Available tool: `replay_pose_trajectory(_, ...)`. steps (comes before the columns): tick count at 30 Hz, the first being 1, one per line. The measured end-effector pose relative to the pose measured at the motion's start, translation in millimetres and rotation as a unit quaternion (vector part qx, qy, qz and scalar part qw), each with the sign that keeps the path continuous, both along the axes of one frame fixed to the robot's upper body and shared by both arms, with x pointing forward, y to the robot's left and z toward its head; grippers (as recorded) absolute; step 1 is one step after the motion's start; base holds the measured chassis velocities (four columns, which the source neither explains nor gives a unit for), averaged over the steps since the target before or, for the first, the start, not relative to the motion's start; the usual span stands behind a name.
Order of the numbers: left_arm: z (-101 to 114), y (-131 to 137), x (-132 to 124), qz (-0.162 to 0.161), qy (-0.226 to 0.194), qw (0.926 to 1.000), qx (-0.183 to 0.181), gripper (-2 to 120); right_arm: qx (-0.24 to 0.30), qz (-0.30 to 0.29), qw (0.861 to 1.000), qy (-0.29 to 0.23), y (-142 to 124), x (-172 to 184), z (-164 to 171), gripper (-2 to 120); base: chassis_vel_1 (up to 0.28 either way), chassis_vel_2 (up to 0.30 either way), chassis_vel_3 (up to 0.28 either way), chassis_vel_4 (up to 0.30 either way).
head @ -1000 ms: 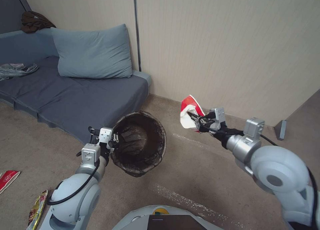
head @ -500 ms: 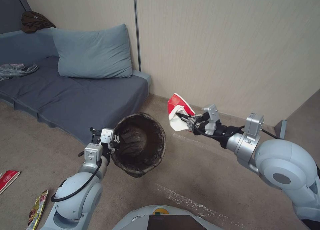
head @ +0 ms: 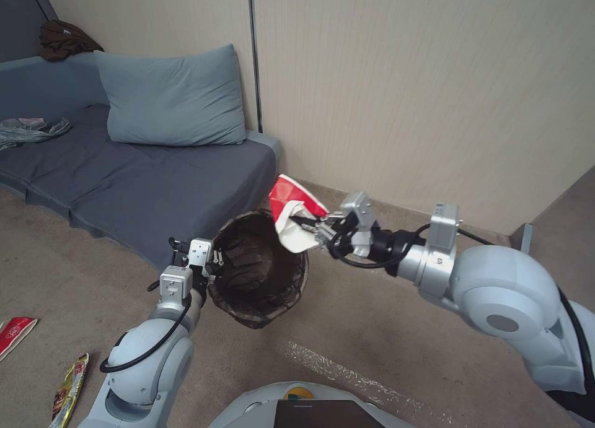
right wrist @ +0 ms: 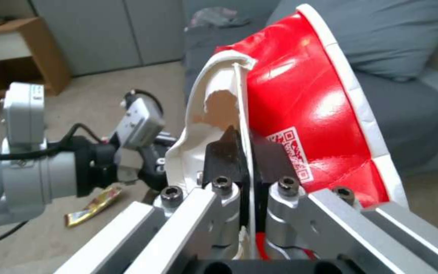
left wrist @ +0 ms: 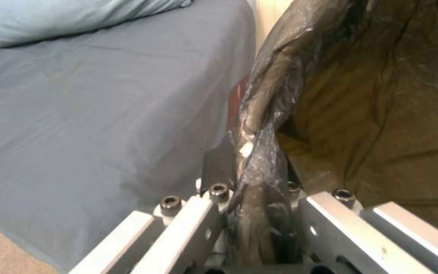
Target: Pick up the trash bin, then pick up the garbage from the floor and place it into the trash bin.
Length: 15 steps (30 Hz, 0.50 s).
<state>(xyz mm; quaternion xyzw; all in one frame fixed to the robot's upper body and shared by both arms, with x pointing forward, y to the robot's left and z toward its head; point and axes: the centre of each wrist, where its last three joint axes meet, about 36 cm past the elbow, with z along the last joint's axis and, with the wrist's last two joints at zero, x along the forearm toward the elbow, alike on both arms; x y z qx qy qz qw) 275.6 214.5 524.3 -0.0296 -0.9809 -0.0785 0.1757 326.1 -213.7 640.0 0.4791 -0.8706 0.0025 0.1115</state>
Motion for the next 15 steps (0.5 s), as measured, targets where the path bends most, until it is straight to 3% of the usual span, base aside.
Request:
replay_pose_trajectory(9,-2,0,0,0.002,0.002,1.0,0.0,0,-0.034,0.044,0.998,0.029,27,34,-17,0,0.0,0.0,0.0,0.0)
replay_pose_trajectory(15,-1,0,-1,0.004,0.002,1.0,-0.003,0,-0.053,0.046,0.996,0.06,45,49,-55,0,0.0,0.0,0.0,0.0)
